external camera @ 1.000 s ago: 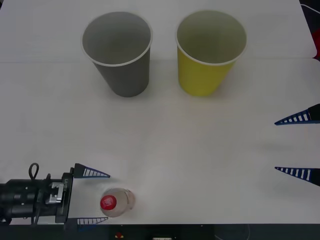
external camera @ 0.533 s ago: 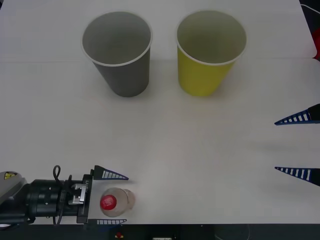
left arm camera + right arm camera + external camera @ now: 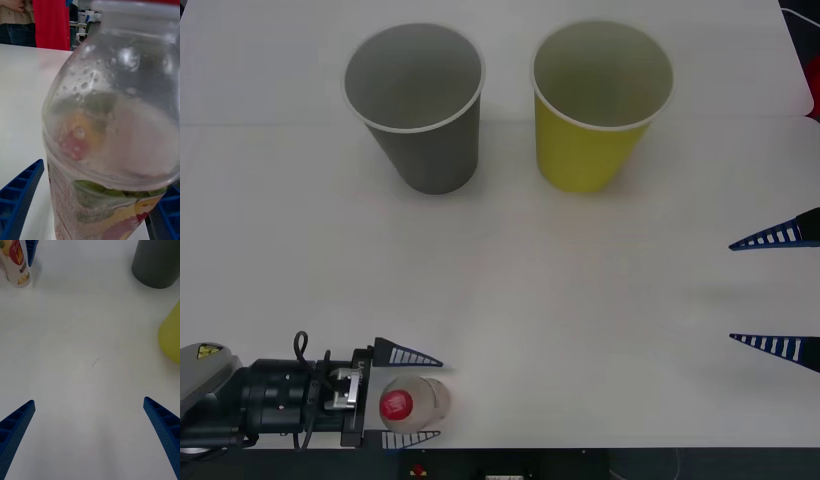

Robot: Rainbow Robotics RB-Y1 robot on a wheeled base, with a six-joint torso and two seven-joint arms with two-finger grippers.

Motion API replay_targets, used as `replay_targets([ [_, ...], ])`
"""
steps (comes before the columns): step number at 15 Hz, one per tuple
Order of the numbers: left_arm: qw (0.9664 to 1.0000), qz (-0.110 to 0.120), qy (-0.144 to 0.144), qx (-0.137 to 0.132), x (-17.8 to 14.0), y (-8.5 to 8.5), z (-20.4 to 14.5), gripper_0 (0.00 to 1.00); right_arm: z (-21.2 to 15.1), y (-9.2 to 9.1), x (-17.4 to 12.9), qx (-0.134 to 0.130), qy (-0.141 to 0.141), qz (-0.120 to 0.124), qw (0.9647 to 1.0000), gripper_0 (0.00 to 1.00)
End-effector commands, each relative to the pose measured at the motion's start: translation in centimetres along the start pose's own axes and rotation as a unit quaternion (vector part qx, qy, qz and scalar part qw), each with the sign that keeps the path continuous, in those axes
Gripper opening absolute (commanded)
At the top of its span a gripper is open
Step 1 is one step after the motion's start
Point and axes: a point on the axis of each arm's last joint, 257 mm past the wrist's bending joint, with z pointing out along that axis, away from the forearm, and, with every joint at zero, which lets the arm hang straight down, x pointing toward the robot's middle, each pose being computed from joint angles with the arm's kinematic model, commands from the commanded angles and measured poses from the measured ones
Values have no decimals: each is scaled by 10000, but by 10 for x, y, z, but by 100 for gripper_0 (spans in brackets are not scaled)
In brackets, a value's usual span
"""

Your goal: Put the can into the green bin and the plastic bottle into the gray bin

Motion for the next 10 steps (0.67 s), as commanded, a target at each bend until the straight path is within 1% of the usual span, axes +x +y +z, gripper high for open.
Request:
replay_targets([
  [1, 10000, 9, 2, 10, 0, -1, 0, 0, 0, 0, 0, 0, 0, 0, 10000, 100],
  [6, 10000, -34, -7, 8, 0, -1, 0, 0, 0, 0, 0, 0, 0, 0, 10000, 100],
  [8, 10000, -34, -66, 9, -8, 3, -2, 0, 0, 0, 0, 0, 0, 0, 10000, 100],
  [9, 9999, -112, -79, 45, -15, 4, -5, 0, 0, 0, 0, 0, 0, 0, 10000, 100],
  [10, 9996, -252, -89, 118, -25, 5, -7, 0, 0, 0, 0, 0, 0, 0, 10000, 100],
])
